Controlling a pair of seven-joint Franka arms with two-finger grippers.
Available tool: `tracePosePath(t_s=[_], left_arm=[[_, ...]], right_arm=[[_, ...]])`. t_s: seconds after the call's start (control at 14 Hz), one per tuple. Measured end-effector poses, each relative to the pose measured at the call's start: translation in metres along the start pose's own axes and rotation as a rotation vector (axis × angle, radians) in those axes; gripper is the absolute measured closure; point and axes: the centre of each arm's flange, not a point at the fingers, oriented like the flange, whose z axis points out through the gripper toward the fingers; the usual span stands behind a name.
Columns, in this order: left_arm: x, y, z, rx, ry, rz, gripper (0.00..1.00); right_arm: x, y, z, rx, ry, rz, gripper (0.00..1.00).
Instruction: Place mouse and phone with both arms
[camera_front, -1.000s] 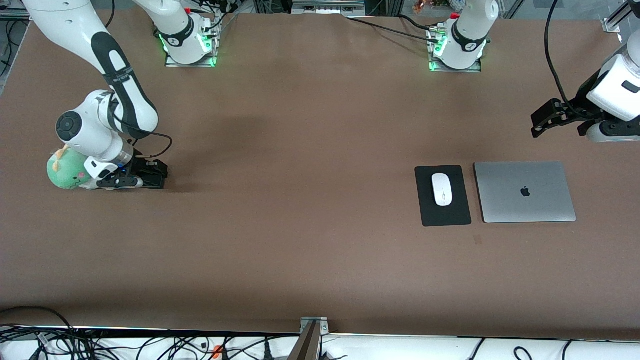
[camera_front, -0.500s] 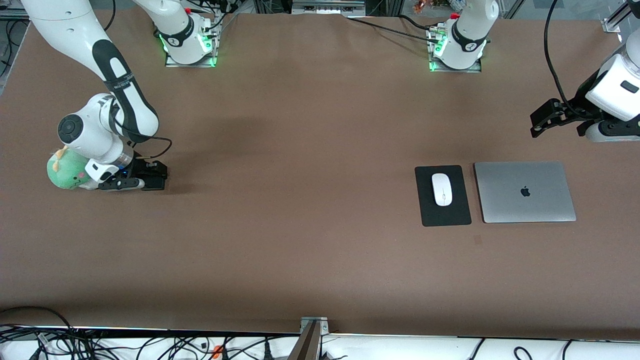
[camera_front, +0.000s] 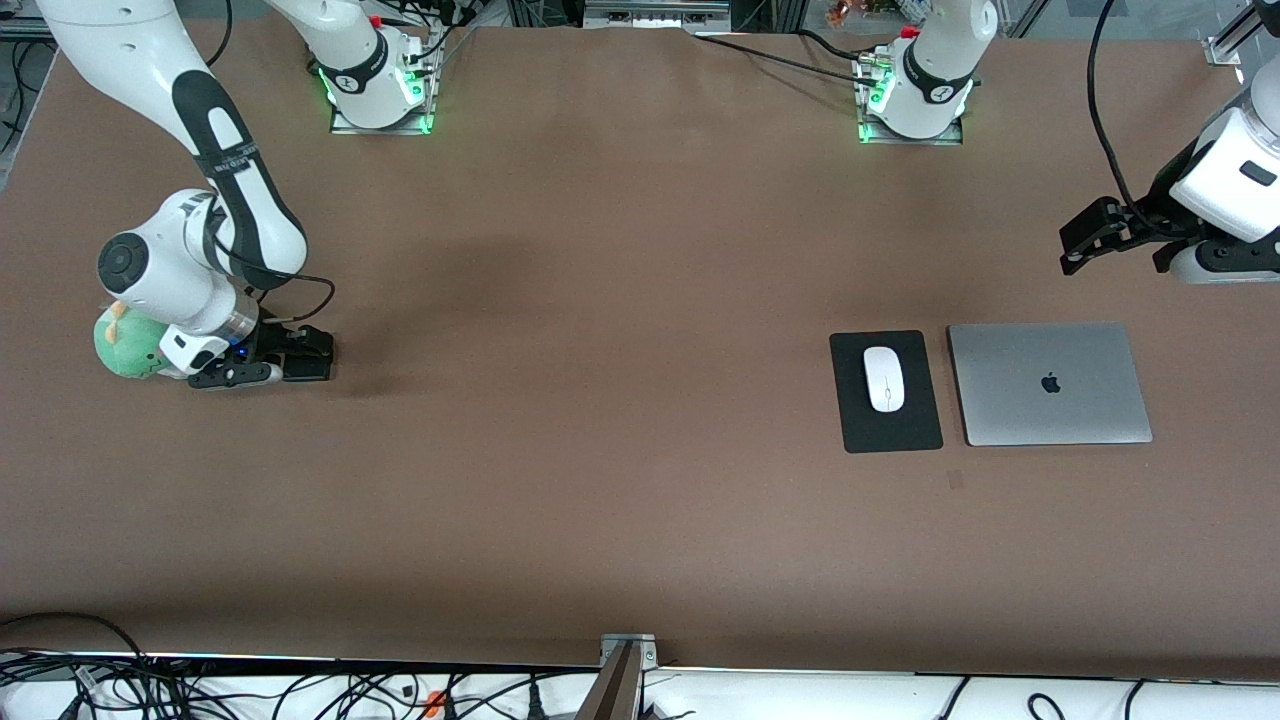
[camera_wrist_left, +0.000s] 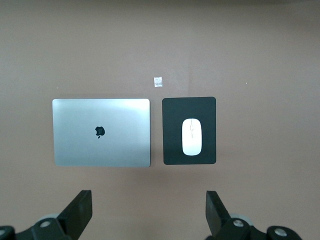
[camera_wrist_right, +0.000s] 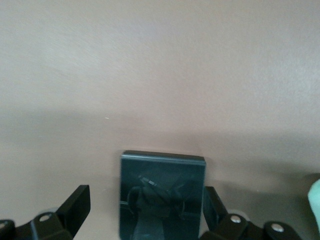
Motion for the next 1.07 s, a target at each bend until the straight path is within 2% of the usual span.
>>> tracePosePath(t_s=[0.36,0.57,0.86,1.07], left_arm=[[0.000,0.001,0.000,0.000,0.000,0.001,0.00],[0.000,0.001,0.000,0.000,0.000,0.001,0.00],[0.000,0.001,0.000,0.000,0.000,0.001,0.00],[0.000,0.001,0.000,0.000,0.001,0.001,0.00]], right_arm=[[0.028,-0.010,-0.084,0.077,-0.043,0.002,0.00],[0.036,-0.012,-0.156,0.094,-0.113,0.068,0.00],[0.041,-0.026,-0.251,0.093,-0.178,0.076,0.00],[0.036,-0.035,-0.307,0.032,-0.218,0.128,0.00]])
